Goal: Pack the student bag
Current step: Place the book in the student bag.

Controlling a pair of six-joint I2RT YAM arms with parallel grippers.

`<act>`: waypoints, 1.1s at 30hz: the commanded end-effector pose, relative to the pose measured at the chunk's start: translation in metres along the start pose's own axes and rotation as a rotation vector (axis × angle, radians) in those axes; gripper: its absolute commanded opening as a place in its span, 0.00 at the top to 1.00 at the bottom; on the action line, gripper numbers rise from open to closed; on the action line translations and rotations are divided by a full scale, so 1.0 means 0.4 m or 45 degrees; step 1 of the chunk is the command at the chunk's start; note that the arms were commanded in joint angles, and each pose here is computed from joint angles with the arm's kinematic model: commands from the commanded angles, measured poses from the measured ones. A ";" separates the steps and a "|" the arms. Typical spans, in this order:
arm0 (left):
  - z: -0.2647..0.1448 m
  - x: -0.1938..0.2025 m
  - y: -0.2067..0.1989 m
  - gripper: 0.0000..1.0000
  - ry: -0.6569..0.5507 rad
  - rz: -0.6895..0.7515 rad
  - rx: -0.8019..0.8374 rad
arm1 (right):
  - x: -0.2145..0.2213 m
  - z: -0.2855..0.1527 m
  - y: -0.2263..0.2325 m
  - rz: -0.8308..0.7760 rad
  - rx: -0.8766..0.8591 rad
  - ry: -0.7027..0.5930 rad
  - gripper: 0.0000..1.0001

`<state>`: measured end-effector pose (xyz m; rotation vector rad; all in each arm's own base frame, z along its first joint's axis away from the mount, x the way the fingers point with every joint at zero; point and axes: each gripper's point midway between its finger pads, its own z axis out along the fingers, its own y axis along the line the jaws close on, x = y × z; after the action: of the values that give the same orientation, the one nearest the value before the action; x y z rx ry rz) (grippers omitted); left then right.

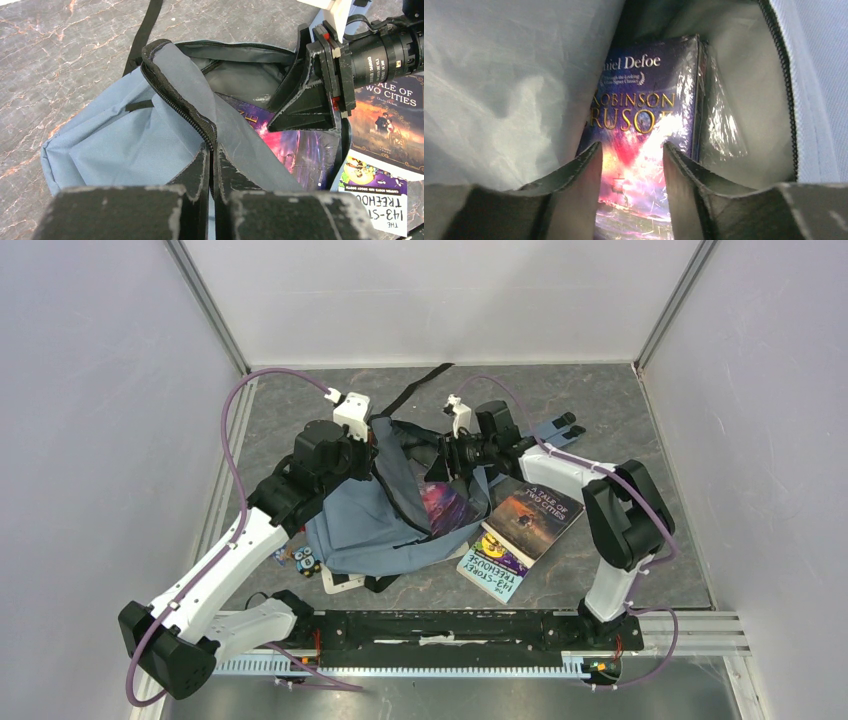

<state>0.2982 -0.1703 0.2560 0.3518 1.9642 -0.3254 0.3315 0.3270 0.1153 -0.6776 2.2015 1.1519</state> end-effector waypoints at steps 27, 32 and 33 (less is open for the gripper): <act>-0.001 -0.058 -0.017 0.98 -0.110 -0.048 0.041 | 0.209 -0.192 -0.033 0.155 0.438 -0.102 0.35; 0.000 -0.056 -0.017 0.98 -0.104 -0.048 0.040 | 0.232 -0.169 -0.006 0.187 0.397 -0.061 0.38; 0.001 -0.055 -0.016 0.98 -0.104 -0.048 0.039 | 0.226 -0.161 0.000 0.185 0.382 -0.077 0.38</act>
<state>0.2982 -0.1720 0.2570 0.3548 1.9593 -0.3361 0.2528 0.2419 0.0774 -0.3663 2.3750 0.8109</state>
